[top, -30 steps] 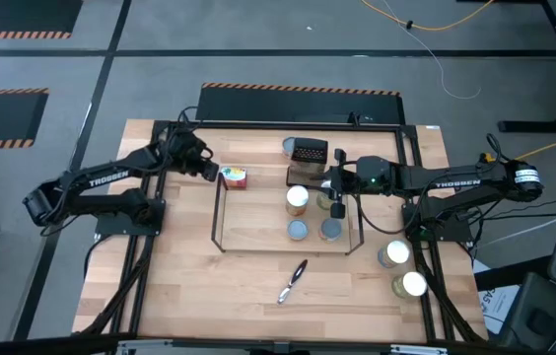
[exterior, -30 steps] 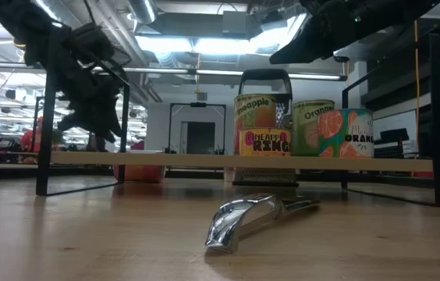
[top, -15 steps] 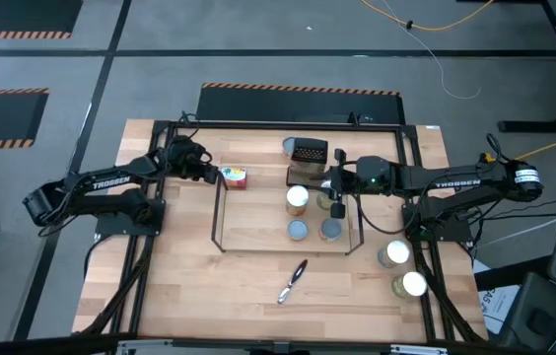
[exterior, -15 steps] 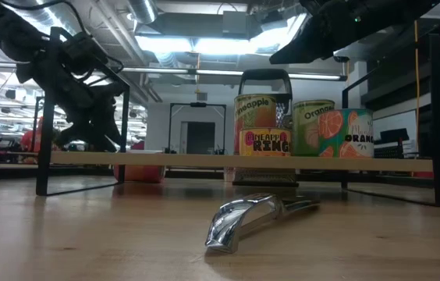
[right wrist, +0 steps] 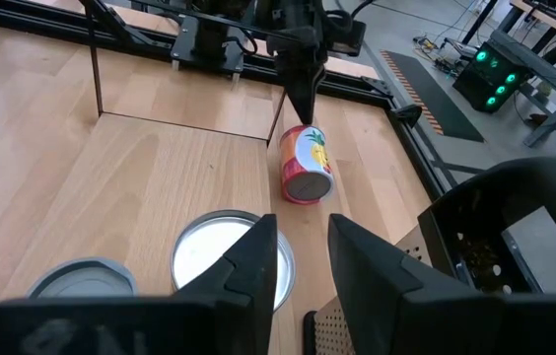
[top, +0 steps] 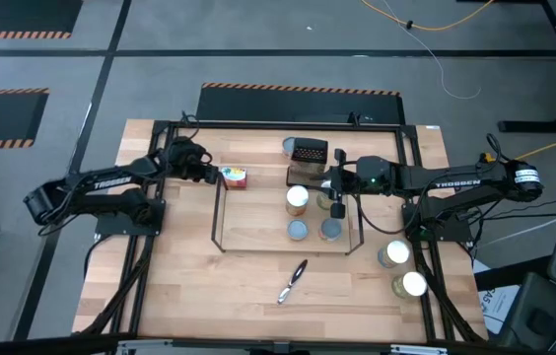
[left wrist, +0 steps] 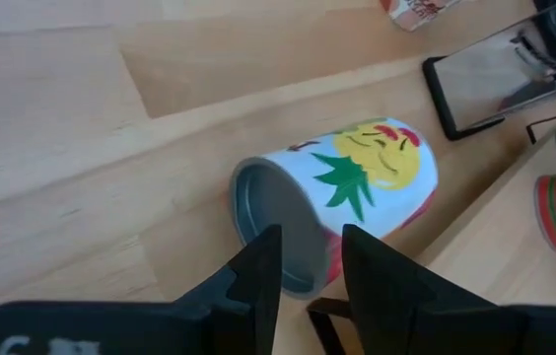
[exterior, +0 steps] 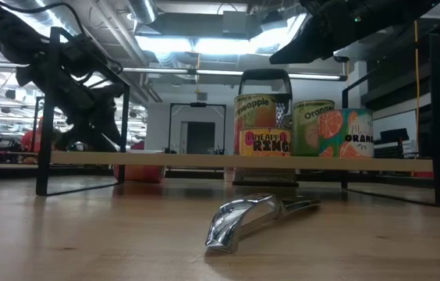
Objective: Pick and place cans onto a shelf
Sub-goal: Put the canned mixed fruit on the shelf
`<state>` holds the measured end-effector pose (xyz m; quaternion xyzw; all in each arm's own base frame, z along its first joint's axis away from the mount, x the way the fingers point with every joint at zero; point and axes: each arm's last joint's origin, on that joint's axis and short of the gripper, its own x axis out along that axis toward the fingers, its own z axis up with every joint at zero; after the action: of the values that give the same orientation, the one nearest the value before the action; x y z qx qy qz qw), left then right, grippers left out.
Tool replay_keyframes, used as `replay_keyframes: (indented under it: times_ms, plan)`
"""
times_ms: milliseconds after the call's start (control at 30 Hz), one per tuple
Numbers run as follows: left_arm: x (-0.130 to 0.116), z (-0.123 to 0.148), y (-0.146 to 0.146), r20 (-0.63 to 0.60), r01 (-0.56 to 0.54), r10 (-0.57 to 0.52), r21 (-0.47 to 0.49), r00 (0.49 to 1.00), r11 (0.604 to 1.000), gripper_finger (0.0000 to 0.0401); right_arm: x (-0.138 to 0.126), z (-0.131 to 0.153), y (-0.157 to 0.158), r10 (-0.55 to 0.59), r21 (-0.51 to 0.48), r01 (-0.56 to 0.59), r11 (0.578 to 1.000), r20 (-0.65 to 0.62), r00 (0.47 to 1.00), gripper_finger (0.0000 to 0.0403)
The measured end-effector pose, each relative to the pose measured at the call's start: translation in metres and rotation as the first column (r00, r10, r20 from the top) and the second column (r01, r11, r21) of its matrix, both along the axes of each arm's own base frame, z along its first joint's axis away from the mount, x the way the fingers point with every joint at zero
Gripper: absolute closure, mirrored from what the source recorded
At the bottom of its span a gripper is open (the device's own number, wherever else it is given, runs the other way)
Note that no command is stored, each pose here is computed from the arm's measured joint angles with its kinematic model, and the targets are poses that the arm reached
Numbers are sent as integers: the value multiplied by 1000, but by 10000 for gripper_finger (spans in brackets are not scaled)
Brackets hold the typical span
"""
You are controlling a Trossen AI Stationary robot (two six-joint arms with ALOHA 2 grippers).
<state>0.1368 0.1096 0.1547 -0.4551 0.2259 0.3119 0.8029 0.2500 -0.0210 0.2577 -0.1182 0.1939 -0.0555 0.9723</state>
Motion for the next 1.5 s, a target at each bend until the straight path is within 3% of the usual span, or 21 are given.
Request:
replay_keyframes:
  times_ms: [633,1067,1500]
  plan:
    - [18,-16,11,62,72,-70,-34,996,997,302,0,0,0,0,0,0,1000,0,1000,304]
    - [20,-17,14,66,39,-38,-19,997,999,306,0,0,0,0,0,0,1000,-1,1000,304]
    - [20,-17,15,45,4,-5,10,999,1000,392,0,0,0,0,0,0,1000,-4,1000,304]
